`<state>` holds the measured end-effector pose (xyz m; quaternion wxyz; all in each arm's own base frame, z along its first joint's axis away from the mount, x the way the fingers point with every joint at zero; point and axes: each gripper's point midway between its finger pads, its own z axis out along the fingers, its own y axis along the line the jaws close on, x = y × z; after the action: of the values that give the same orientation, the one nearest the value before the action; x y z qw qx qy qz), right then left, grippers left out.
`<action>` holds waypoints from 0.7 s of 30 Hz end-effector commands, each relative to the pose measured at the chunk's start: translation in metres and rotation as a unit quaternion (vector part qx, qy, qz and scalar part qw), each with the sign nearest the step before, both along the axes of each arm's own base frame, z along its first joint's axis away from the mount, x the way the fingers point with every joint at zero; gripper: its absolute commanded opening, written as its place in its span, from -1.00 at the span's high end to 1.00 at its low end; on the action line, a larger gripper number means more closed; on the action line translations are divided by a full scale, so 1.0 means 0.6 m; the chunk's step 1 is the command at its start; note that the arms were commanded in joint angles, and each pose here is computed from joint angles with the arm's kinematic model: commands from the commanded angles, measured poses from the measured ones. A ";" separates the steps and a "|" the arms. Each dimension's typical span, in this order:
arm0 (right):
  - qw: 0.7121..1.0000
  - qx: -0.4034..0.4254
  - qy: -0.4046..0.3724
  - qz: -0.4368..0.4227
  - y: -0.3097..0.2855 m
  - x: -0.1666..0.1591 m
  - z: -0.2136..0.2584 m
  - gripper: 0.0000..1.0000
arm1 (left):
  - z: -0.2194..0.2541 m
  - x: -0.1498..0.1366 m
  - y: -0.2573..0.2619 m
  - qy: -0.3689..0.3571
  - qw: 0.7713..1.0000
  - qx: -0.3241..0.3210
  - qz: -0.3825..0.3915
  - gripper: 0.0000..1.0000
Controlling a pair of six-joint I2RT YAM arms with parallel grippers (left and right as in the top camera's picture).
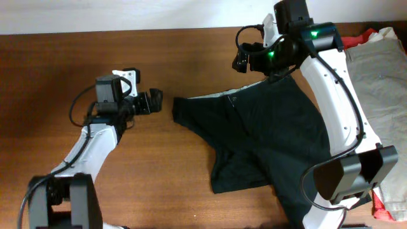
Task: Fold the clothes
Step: 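Drag the black shorts leftward onto the open table with the right gripper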
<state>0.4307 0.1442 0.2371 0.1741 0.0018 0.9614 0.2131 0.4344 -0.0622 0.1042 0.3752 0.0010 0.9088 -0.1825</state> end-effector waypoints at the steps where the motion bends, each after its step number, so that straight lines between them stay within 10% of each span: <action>1: 1.000 0.003 -0.002 0.012 0.007 -0.006 0.008 -0.97 | -0.007 0.011 -0.110 -0.003 0.994 -0.084 -0.066 -0.98; 5: 1.000 -0.006 0.016 0.025 0.003 -0.023 0.000 -0.97 | -0.021 -0.025 -0.232 0.013 0.986 -0.102 -0.131 -0.87; 12: 0.998 -0.022 0.036 0.055 -0.001 -0.048 -0.010 -0.97 | -0.074 0.014 -0.089 0.050 0.997 -0.032 0.053 -0.93; 16: 0.997 -0.023 0.041 0.055 -0.002 -0.052 -0.011 -0.97 | -0.146 0.000 -0.133 0.099 0.992 -0.079 -0.004 -0.79; 20: 0.997 -0.023 0.042 0.055 -0.002 -0.053 -0.011 -0.97 | -0.147 0.008 -0.143 0.088 0.992 -0.091 -0.016 -0.33; 21: 0.997 -0.023 0.044 0.055 -0.002 -0.054 -0.012 -0.97 | -0.147 0.009 -0.150 0.086 0.991 -0.100 -0.020 0.07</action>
<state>0.3996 0.1387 0.2244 0.1152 -0.0349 0.9737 0.1935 0.4414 -0.1416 0.0210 0.2992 -0.0413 0.9178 -0.2576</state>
